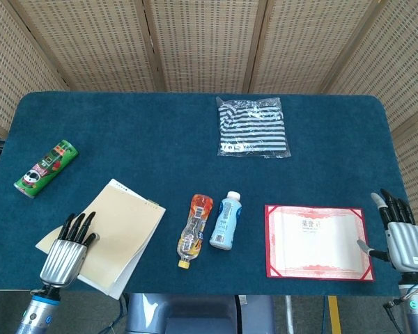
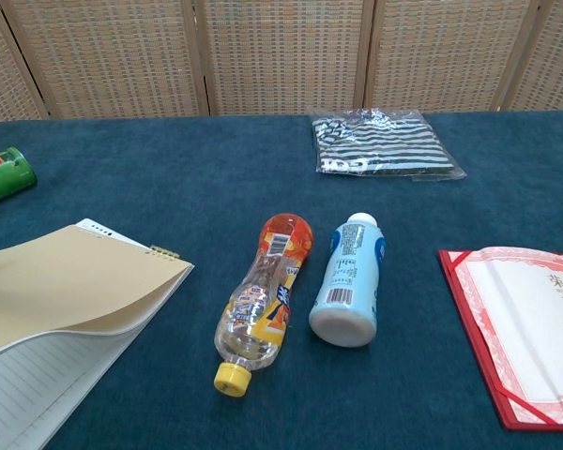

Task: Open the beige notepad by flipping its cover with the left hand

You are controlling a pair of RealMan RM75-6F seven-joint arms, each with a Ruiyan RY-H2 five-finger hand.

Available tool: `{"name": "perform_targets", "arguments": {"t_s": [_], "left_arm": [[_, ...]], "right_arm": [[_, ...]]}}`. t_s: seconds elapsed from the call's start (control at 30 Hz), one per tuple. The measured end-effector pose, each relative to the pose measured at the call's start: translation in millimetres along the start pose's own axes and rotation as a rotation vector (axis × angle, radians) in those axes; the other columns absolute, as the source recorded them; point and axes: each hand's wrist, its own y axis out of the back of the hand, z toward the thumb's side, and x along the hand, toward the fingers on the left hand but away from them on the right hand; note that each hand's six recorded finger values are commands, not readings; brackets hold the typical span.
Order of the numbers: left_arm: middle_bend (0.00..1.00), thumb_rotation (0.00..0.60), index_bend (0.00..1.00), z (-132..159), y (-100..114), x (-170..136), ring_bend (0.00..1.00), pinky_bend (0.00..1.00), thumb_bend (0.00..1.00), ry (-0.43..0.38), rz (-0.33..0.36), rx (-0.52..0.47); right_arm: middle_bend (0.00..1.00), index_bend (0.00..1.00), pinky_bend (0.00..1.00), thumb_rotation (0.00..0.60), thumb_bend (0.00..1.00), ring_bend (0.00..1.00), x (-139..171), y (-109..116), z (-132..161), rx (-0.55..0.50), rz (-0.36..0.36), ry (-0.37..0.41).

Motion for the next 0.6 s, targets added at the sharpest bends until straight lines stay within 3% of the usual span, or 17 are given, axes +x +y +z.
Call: {"name": "perform_targets", "arguments": {"t_s": [0.6], "left_arm": [[0.00, 0.600, 0.79, -4.9, -3.5, -44.4, 0.00, 0.00, 0.74, -0.018, -0.034, -0.003]], "right_arm": [[0.00, 0.03, 0.00, 0.600, 0.21, 0.00, -0.3, -2.8, 0.7, 0.007, 0.011, -0.002]]}}
